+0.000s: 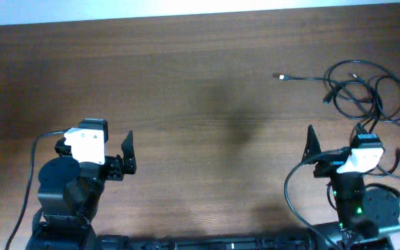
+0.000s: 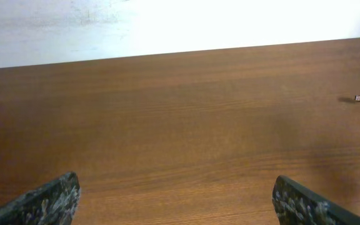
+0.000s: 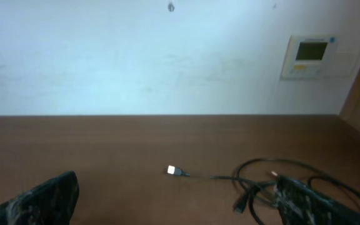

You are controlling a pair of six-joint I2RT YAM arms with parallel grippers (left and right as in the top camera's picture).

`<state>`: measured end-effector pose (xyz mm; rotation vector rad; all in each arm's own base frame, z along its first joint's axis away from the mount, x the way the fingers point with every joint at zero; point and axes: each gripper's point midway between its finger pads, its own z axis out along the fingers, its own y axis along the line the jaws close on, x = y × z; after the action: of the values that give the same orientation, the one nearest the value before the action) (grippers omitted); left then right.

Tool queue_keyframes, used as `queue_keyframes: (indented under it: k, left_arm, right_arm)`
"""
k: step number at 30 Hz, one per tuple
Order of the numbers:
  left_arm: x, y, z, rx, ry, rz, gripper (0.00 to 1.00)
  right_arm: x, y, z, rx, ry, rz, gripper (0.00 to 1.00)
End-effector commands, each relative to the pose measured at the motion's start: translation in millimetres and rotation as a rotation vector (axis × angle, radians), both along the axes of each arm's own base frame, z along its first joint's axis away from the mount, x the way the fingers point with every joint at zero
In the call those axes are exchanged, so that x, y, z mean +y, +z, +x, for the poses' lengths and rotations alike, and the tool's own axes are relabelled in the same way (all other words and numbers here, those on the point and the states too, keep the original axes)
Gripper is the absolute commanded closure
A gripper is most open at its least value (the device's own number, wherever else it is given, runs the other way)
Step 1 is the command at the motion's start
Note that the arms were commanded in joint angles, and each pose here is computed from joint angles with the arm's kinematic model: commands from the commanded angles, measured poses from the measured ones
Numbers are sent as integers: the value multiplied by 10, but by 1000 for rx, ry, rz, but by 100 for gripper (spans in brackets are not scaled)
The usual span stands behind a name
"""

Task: Untangle cables

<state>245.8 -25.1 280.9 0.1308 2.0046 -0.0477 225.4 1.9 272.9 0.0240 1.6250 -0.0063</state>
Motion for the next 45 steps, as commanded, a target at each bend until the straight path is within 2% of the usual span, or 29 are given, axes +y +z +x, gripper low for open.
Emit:
queue_keyframes:
  k: [1,8,23,29,34,45]
  left_arm:
    - [22,-29,5,7,13,-3,1]
    - [23,-27,5,6,14,-3,1]
    - [23,-30,5,7,14,-2,1]
    - [22,-30,5,7,13,-3,1]
    - [22,-30,5,7,13,-3,1]
    - [22,-30,5,7,13,-3,1]
  right_arm:
    - [1,-45,-74,-43,4,-2,1]
    - [-9,-177,-99,-82,0,-3,1]
    - [41,-584,177,-216,12,7,0]
    - [37,-655,188,-186,8,-22,0]
    - [169,-1183,197,28,89,-42,0]
    - [193,-1177,196,25,101,-28,0]
